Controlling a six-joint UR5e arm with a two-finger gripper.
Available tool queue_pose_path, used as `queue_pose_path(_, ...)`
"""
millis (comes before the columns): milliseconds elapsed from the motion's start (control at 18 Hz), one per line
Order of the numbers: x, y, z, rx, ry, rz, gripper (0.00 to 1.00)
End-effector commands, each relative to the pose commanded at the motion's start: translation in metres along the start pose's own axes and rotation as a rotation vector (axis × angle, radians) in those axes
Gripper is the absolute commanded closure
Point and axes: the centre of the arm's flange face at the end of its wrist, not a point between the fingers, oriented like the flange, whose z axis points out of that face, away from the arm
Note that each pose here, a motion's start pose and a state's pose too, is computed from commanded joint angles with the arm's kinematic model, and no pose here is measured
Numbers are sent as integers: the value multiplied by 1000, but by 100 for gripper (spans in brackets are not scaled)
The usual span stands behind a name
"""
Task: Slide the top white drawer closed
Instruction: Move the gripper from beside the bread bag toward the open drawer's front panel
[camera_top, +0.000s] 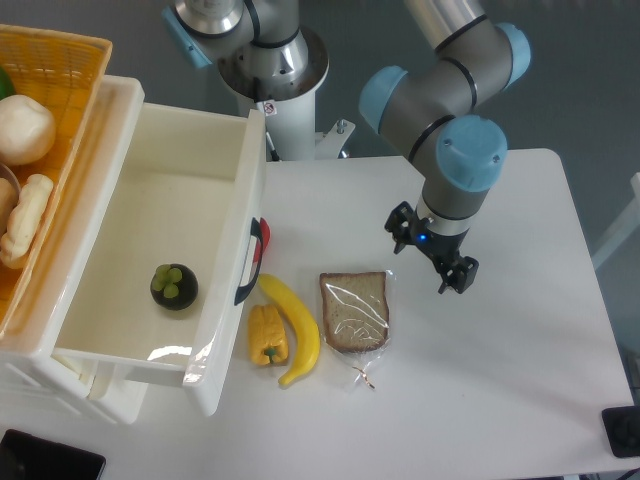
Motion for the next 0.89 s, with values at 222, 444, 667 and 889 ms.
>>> queue_pose_path(222, 8, -19, 0, 128, 42, -63, 75)
queue_pose_path(444, 24, -48, -16, 186, 50, -159, 99)
queue_pose_path(667, 40, -65, -35, 258, 71, -216, 100)
queue_pose_path(889, 63, -81, -38, 262, 97, -217, 100)
